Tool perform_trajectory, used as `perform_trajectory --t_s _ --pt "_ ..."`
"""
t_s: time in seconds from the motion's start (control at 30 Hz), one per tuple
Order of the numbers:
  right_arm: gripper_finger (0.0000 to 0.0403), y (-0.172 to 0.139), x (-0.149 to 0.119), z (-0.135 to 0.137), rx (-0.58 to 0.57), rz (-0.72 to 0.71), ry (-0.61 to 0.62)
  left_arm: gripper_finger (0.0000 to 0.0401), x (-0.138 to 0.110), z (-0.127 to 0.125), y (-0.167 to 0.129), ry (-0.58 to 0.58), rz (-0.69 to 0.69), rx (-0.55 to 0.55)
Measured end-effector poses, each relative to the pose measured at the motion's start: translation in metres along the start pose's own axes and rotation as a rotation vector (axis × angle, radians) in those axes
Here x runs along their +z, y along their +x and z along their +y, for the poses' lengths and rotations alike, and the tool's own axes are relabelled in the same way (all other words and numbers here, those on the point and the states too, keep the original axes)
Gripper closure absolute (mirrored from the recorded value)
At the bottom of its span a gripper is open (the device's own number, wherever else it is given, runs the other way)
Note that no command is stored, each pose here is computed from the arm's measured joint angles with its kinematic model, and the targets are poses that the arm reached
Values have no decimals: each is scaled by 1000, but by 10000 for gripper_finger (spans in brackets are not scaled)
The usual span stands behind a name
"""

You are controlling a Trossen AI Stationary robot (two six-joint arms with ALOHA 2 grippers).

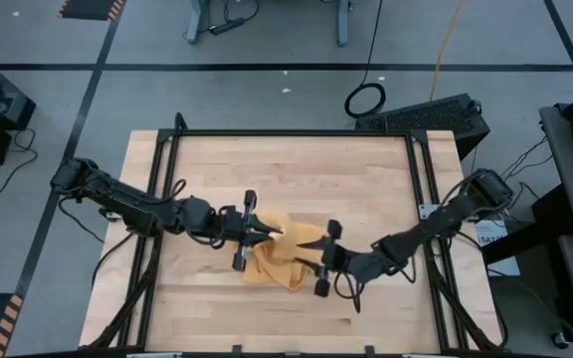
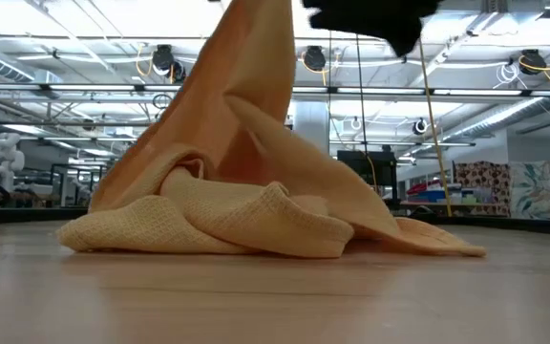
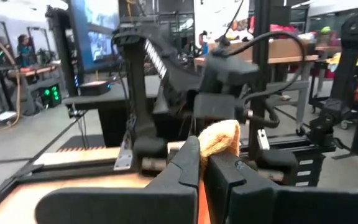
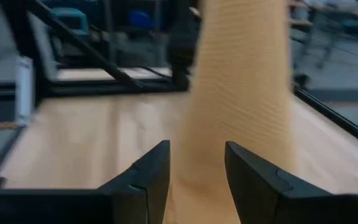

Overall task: Roll towel
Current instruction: Roll the yellow towel

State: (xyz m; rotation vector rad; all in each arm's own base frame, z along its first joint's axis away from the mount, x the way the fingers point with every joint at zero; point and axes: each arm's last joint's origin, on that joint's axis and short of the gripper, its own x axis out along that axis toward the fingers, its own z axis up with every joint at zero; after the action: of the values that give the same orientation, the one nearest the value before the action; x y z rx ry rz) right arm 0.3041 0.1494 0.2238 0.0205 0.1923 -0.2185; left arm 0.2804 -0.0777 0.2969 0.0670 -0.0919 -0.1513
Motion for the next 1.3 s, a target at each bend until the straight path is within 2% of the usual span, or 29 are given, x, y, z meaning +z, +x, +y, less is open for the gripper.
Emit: perform_trajectory --t_s 0.13,0.47,0.57,0.63,0.7,0.77,0.87,1.0,1.13,1.3 --pt "259 15 -8 9 -4 -39 -40 395 -3 1 0 10 39 29" --pt "259 55 -36 44 -54 233 -286 395 -1 5 -1 14 28 44" --pt "259 62 -41 49 -127 305 -334 395 0 6 -2 12 28 46" --pt "259 67 -46 48 -220 332 -369 395 1 6 -2 11 20 47" --pt "259 72 -48 44 -316 333 -388 395 1 4 -2 11 22 42" --pt "263 76 -49 41 -356 330 -398 395 1 3 -3 11 24 37" --pt "299 79 -49 39 -314 354 -387 395 -1 3 -3 14 47 34" --pt "387 71 -45 42 -217 407 -395 395 -6 3 -4 19 110 33" --pt "393 52 -30 46 -191 415 -366 394 -11 3 -5 24 165 26" --pt "393 33 -14 47 -190 414 -322 389 -9 3 -5 20 141 28"
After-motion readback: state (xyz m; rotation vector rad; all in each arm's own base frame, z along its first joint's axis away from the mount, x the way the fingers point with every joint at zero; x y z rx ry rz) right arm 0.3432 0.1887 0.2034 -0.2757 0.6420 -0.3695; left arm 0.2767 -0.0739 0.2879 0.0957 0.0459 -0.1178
